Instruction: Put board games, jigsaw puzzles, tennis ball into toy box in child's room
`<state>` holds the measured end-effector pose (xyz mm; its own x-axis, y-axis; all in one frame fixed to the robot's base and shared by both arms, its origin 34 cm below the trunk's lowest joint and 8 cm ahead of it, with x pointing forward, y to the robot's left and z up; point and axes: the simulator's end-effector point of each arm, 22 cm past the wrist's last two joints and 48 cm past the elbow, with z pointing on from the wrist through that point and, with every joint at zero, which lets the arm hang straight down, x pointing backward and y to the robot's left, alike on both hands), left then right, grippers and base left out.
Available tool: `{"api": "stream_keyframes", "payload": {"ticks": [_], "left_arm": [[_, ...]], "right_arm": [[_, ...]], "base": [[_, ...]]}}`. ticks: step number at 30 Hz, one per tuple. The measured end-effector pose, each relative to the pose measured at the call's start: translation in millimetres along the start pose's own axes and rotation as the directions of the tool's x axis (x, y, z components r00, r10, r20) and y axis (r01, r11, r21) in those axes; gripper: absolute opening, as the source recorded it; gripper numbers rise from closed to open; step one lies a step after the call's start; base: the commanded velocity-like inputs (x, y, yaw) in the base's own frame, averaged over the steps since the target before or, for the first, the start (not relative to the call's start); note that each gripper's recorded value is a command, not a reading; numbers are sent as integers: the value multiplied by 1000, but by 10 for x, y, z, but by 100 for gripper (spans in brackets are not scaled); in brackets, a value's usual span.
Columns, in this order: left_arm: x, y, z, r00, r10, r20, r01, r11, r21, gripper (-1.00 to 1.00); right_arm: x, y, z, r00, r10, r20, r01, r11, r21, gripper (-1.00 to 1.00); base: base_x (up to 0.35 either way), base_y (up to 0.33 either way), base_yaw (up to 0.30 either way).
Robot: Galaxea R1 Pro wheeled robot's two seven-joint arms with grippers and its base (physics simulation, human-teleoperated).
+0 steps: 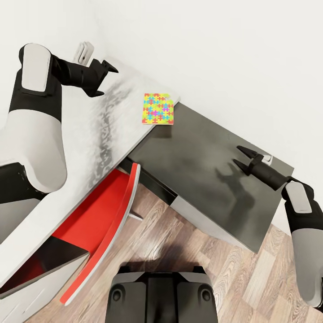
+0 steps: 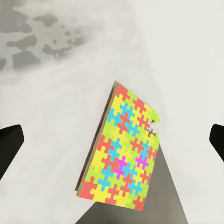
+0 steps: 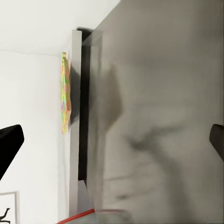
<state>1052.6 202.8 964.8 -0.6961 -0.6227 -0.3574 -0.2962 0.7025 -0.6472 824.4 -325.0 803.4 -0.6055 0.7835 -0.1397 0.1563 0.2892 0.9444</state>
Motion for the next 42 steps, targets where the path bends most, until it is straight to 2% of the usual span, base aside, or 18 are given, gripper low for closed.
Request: {"api": "stream_keyframes", "payload": {"ticks": [17, 34, 42], "left_arm": [[23, -1, 12, 1000, 2, -3, -2, 1000, -1, 100], [72, -30, 31, 1000, 1, -11, -1, 1000, 5, 100], [143, -101, 53, 1000, -16, -27, 16, 999, 32, 100]], "right_arm": [[-50, -164, -62, 1000, 10, 16, -10, 999, 38, 100], [-105, -246, -103, 999, 24, 31, -26, 998, 53, 100], [-177, -265, -124, 999, 31, 40, -34, 998, 56, 100]], "base": [[0, 0, 31], [0, 0, 244], [0, 0, 282]]}}
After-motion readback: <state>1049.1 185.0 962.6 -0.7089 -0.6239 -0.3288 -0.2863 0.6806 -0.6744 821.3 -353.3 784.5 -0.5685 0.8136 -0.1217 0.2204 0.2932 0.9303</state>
